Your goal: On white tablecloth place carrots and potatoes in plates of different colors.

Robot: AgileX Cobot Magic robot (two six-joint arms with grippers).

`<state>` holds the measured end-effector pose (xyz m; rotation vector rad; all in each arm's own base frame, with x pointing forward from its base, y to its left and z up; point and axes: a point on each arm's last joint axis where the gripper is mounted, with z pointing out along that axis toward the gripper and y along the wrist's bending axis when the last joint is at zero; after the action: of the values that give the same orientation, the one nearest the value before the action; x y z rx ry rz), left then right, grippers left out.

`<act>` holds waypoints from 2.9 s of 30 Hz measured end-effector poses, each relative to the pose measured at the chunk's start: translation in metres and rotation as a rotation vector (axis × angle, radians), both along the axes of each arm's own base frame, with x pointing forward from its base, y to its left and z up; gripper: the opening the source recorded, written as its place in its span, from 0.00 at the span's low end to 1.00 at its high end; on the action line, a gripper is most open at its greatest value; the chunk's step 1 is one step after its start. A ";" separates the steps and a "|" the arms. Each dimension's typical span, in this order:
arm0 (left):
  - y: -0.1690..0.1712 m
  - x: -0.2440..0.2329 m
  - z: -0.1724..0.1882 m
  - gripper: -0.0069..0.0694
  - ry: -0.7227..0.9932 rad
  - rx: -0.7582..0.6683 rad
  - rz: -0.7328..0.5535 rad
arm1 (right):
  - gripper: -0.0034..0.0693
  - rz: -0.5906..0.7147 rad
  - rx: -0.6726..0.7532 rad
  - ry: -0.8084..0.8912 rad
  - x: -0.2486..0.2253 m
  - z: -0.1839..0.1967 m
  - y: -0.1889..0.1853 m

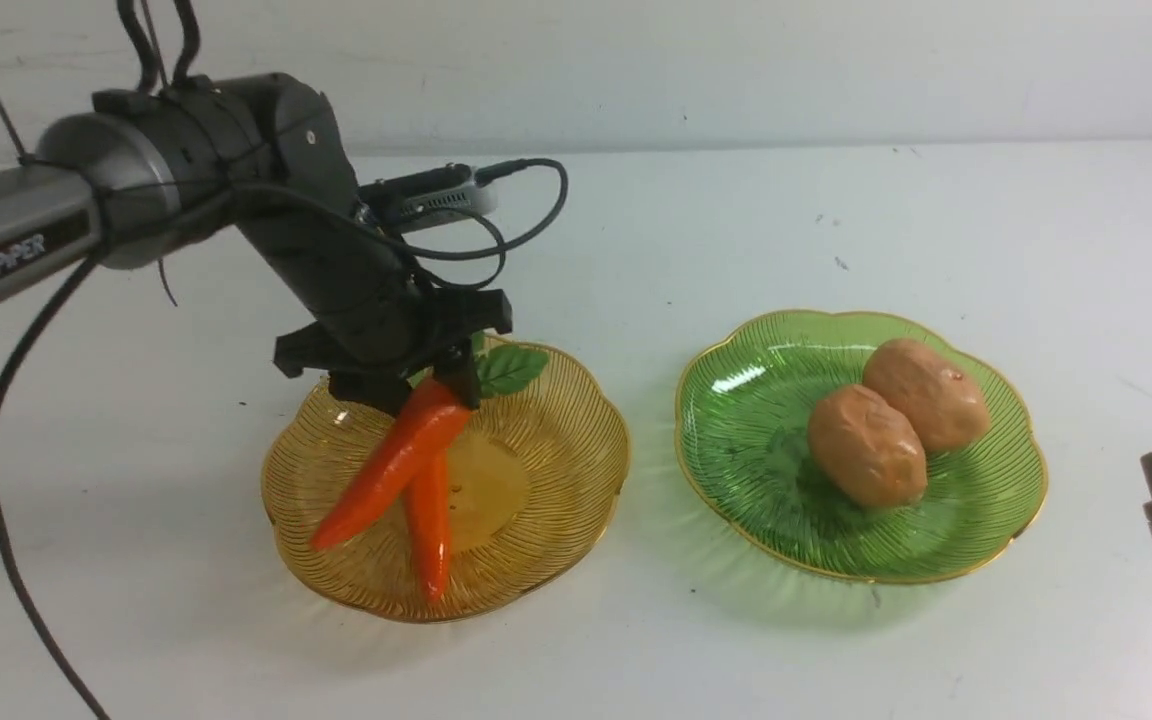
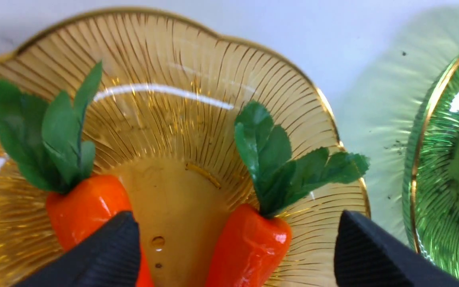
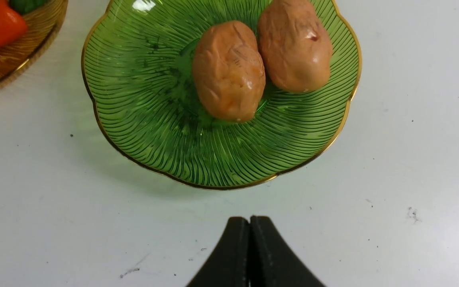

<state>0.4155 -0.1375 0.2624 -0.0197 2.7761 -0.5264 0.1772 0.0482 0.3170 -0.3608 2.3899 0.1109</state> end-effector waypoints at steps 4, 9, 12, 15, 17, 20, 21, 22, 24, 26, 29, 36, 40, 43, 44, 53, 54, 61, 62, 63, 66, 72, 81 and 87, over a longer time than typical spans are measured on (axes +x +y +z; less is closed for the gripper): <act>0.021 0.002 0.038 0.62 -0.031 0.079 -0.019 | 0.03 0.000 0.000 0.000 0.000 0.000 0.000; 0.071 -0.002 0.082 0.21 -0.132 0.243 0.035 | 0.03 -0.001 0.000 0.000 0.000 0.000 0.000; 0.102 -0.009 0.088 0.13 -0.129 0.304 0.095 | 0.03 -0.001 0.000 0.000 0.000 0.000 0.000; 0.128 -0.020 0.074 0.10 -0.056 0.323 0.158 | 0.03 -0.001 0.000 0.000 0.000 0.000 0.000; 0.136 -0.029 0.055 0.09 0.027 0.320 0.183 | 0.03 -0.001 0.000 0.000 0.000 0.000 0.000; 0.139 -0.041 0.025 0.09 0.142 0.325 0.188 | 0.03 -0.001 0.001 0.001 0.000 0.000 0.000; 0.139 -0.045 0.013 0.09 0.187 0.328 0.185 | 0.03 -0.001 0.000 0.003 0.000 0.000 0.000; 0.139 -0.049 0.004 0.09 0.220 0.330 0.184 | 0.03 -0.001 0.000 0.003 0.000 0.000 0.000; 0.137 -0.057 -0.021 0.09 0.294 0.315 0.189 | 0.03 -0.001 -0.001 0.003 0.000 0.000 0.000; 0.135 -0.058 -0.034 0.09 0.317 0.294 0.198 | 0.03 -0.001 -0.001 0.003 0.000 0.000 0.000; 0.132 -0.056 -0.047 0.09 0.325 0.268 0.206 | 0.03 -0.001 -0.001 0.004 0.000 0.000 0.000; 0.118 -0.040 -0.071 0.09 0.298 0.154 0.247 | 0.03 -0.001 0.000 0.005 0.000 0.000 0.000; 0.108 -0.035 -0.085 0.09 0.315 0.090 0.264 | 0.03 -0.001 -0.001 0.006 0.000 0.000 0.000; 0.104 -0.033 -0.090 0.09 0.323 0.071 0.270 | 0.03 -0.001 -0.001 0.006 0.000 0.000 0.000; 0.104 -0.032 -0.091 0.09 0.321 0.069 0.270 | 0.03 -0.001 -0.001 0.006 0.000 0.000 0.000; 0.105 -0.019 -0.055 0.09 0.204 0.078 0.259 | 0.03 -0.001 -0.004 0.005 0.000 0.000 0.000; 0.106 -0.018 -0.049 0.09 0.191 0.086 0.254 | 0.03 -0.001 -0.004 0.002 0.000 0.001 0.000; 0.111 -0.027 0.008 0.09 0.077 0.136 0.229 | 0.03 -0.021 -0.010 -0.074 -0.019 0.032 -0.009; 0.111 -0.028 0.011 0.09 0.070 0.136 0.229 | 0.03 -0.023 -0.010 -0.079 -0.021 0.033 -0.009; 0.111 -0.030 0.018 0.09 0.050 0.136 0.230 | 0.03 -0.040 0.000 -0.109 -0.036 0.040 -0.014; 0.112 -0.035 0.030 0.09 0.021 0.137 0.228 | 0.03 -0.076 0.049 -0.228 -0.068 0.046 -0.025; 0.112 -0.036 0.033 0.09 0.012 0.140 0.217 | 0.03 -0.095 0.223 -0.576 -0.114 0.019 -0.035; 0.112 -0.038 0.032 0.09 0.031 0.146 0.199 | 0.03 -0.020 0.258 -0.984 -0.125 -0.010 -0.036; 0.112 -0.040 0.032 0.09 0.051 0.149 0.194 | 0.03 -0.016 0.257 -0.993 -0.125 -0.010 -0.035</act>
<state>0.3756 -0.0259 0.2939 -0.2692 2.8154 -0.2736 0.0526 0.0130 0.3065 -0.1989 1.3759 0.1782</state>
